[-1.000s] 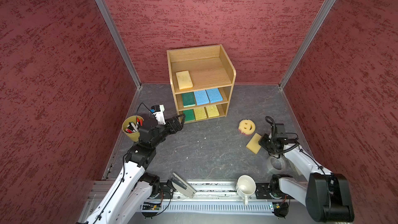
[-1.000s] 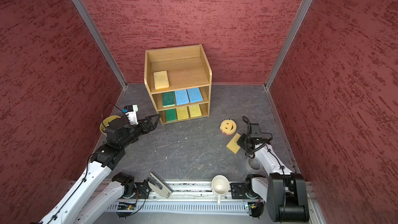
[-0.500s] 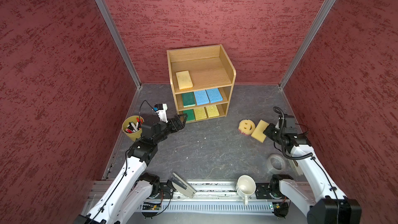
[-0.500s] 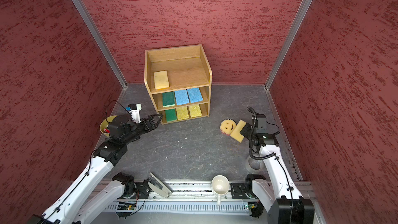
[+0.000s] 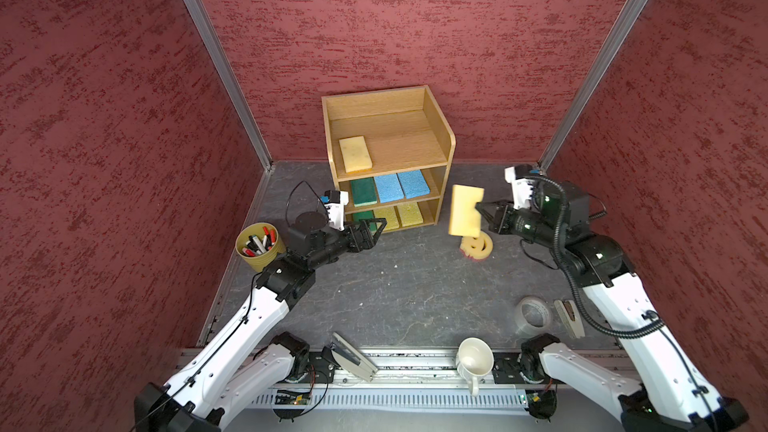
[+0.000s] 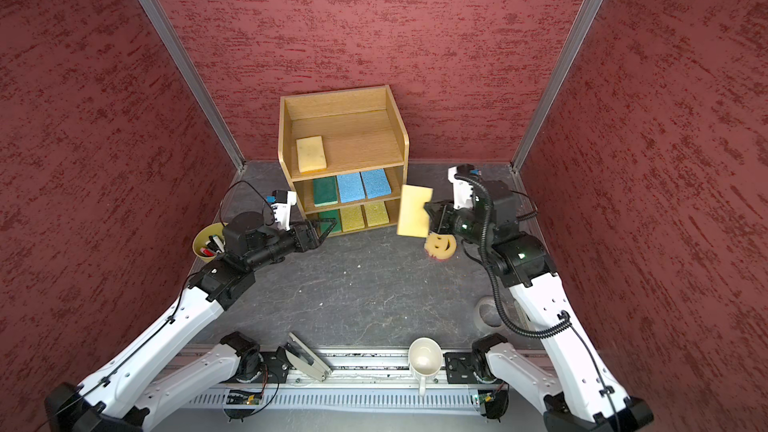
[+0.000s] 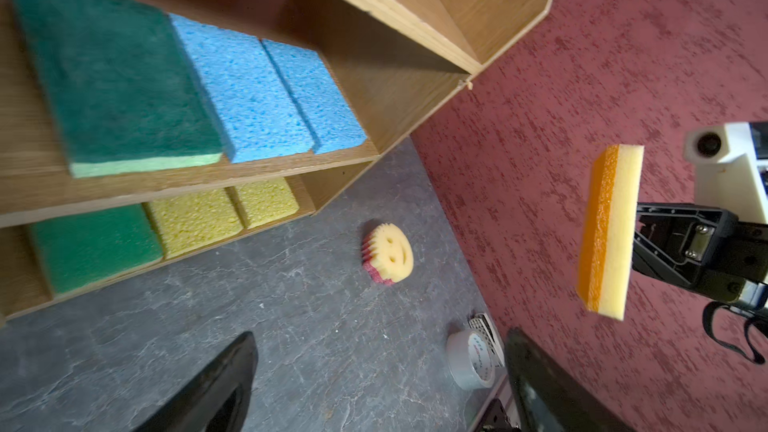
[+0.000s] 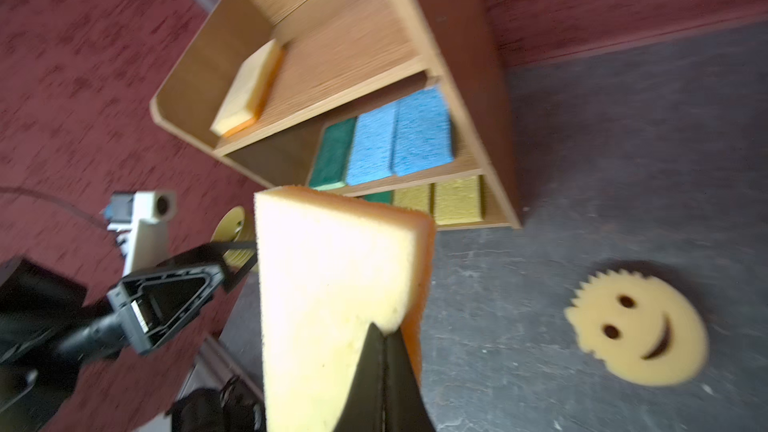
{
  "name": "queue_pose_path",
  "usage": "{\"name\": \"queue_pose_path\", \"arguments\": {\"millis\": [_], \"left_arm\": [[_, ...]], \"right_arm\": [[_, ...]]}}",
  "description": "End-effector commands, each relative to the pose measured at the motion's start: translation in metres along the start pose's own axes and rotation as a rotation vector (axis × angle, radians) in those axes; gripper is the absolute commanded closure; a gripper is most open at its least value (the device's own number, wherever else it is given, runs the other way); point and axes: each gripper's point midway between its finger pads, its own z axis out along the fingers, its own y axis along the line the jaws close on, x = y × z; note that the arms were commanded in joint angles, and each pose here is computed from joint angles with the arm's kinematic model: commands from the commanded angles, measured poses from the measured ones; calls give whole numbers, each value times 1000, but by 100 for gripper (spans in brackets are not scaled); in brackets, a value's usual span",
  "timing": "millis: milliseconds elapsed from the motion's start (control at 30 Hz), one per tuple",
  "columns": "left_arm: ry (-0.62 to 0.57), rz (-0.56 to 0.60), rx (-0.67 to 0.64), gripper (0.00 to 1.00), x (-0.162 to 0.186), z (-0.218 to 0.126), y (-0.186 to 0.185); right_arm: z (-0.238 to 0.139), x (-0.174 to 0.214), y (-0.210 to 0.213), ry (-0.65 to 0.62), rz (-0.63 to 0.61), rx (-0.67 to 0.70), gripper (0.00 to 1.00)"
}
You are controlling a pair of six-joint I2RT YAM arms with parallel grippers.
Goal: Place and organize the cleaning sponges onto the shelf
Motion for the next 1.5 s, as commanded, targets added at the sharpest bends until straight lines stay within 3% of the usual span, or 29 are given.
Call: {"name": "queue_pose_path", "arguments": {"millis": [0, 133, 400, 500, 700, 800, 867, 967, 1100, 1267, 1467], "left_arm": [[-39, 55, 162, 5, -13, -6, -42], [-68, 39, 284, 3, -15, -12, -63], [-16, 0, 381, 2, -7, -2, -81], [-13, -4, 408, 6, -6, 2, -88], [-13, -23, 470, 29, -8, 8, -100], [-17, -33, 487, 54, -10, 8, -103], [-23, -31, 486, 65, -11, 8, -104], [-42, -26, 479, 73, -17, 5, -106], [-73, -12, 467, 78, -25, -1, -107], [-108, -2, 463, 87, -35, -13, -110], [-145, -10, 467, 88, -45, -27, -111]], "right_arm": [[20, 14, 27, 86, -73, -75, 100], [33, 23, 55, 157, -141, -113, 100], [44, 18, 101, 155, -207, -242, 100], [49, 20, 109, 164, -219, -266, 100], [59, 22, 119, 173, -228, -292, 100], [58, 15, 117, 141, -233, -268, 100], [54, 12, 119, 116, -235, -282, 99], [47, 7, 124, 77, -227, -310, 88], [42, 6, 122, 40, -230, -312, 58], [42, 19, 115, 53, -227, -322, 44], [43, 46, 116, 120, -194, -414, 35]]}}
